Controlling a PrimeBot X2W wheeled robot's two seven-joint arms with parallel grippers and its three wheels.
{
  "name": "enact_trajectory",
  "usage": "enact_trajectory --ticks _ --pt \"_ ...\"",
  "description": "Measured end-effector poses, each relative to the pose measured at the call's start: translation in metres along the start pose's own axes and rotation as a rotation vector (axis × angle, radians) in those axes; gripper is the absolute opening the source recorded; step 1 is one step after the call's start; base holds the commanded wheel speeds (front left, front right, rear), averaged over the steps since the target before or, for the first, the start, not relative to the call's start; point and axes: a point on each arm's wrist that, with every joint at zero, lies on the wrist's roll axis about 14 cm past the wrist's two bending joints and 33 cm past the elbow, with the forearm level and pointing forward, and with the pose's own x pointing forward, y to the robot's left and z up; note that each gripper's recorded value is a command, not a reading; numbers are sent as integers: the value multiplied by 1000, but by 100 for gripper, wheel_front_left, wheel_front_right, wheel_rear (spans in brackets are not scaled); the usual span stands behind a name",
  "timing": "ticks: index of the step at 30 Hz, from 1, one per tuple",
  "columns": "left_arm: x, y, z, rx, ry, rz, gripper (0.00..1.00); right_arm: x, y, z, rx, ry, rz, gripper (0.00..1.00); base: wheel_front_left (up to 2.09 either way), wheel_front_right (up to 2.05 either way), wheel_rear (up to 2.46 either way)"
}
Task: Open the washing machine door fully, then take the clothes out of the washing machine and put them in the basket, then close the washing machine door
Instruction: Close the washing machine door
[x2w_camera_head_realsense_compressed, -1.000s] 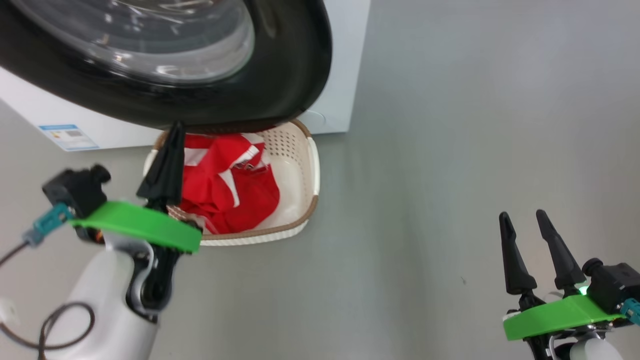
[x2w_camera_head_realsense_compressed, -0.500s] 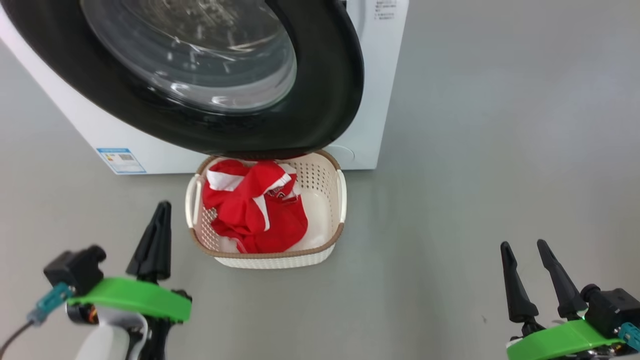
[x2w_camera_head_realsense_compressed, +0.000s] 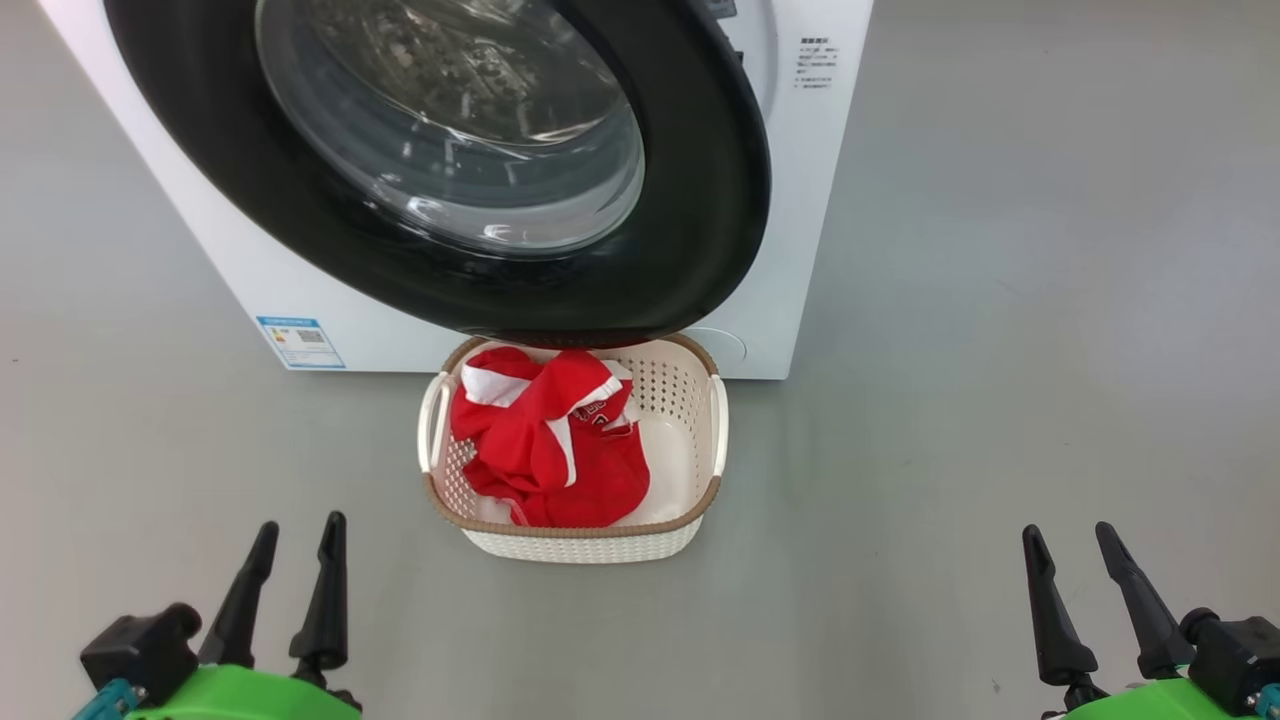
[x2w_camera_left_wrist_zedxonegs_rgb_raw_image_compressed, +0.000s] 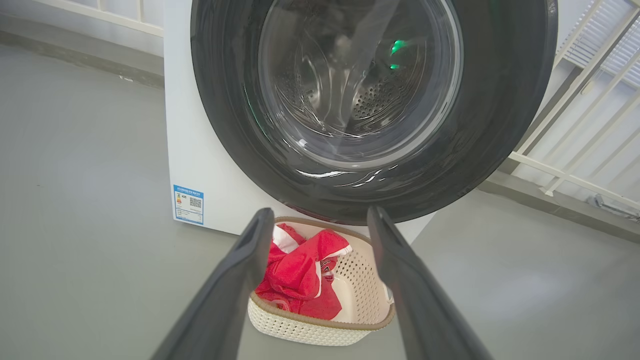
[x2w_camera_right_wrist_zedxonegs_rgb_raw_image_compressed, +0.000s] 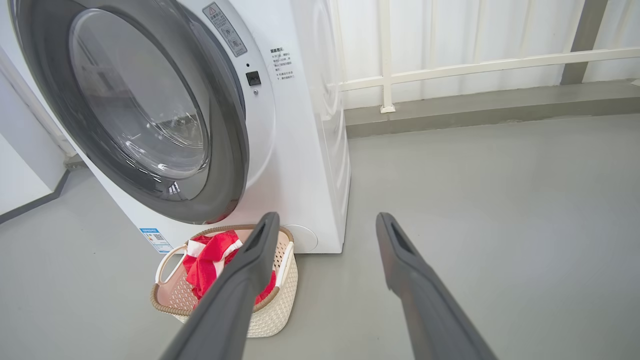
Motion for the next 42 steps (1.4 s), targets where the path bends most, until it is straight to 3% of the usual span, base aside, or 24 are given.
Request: enact_trajectory --ticks 16,39,40,41,42 --pt "-35 24 12 156 -29 55 100 -16 -8 1 -13 2 -16 100 0 0 0" --pt "-45 26 7 176 -18 72 100 -18 -7 -3 -13 14 -13 100 0 0 0" --pt "-45 26 6 173 -19 72 100 -17 -5 -4 -12 17 -6 49 0 0 0" --pt "-45 25 6 172 -19 73 100 -17 -2 -5 -11 21 3 28 0 0 0" --pt "-45 25 6 170 -19 74 100 -15 3 -7 -11 27 17 0 0 0 0"
